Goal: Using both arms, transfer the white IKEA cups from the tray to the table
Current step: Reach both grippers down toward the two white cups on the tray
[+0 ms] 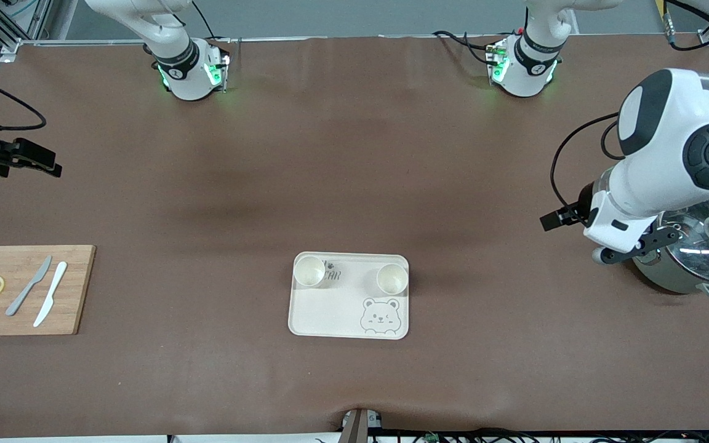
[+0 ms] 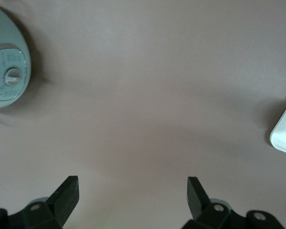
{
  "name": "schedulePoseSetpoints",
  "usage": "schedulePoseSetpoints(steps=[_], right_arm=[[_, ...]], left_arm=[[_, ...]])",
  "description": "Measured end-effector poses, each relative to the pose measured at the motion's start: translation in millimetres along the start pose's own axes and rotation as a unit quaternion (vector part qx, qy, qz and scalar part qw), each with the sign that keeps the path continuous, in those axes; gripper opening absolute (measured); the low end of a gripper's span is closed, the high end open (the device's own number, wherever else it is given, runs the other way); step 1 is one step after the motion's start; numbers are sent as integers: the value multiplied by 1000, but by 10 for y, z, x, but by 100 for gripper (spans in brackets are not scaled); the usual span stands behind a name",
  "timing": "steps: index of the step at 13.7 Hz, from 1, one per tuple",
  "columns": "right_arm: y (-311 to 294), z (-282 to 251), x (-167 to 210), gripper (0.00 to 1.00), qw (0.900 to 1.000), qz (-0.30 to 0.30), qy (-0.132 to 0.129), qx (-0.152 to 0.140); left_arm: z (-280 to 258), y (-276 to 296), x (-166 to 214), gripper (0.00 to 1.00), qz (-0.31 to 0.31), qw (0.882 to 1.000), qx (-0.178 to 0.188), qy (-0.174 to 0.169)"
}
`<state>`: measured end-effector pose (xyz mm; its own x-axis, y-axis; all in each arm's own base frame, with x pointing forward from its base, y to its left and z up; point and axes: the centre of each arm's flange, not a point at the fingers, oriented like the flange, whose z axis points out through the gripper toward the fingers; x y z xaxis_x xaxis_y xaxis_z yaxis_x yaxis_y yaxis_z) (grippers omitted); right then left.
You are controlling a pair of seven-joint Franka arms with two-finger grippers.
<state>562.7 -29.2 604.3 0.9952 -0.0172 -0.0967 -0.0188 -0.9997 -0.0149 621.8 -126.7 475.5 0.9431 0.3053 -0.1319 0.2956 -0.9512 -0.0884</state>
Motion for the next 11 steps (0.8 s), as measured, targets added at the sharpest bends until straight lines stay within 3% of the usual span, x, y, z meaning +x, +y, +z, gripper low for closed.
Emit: schedulePoseSetpoints(steps=[5, 11], right_arm=[[35, 279, 175, 100, 1000, 4, -21, -2], [53, 371, 226, 100, 1000, 6, -29, -2]], left_arm=[[338, 420, 199, 100, 8, 998, -54, 31], [1005, 1322, 178, 96, -54, 993, -91, 52]])
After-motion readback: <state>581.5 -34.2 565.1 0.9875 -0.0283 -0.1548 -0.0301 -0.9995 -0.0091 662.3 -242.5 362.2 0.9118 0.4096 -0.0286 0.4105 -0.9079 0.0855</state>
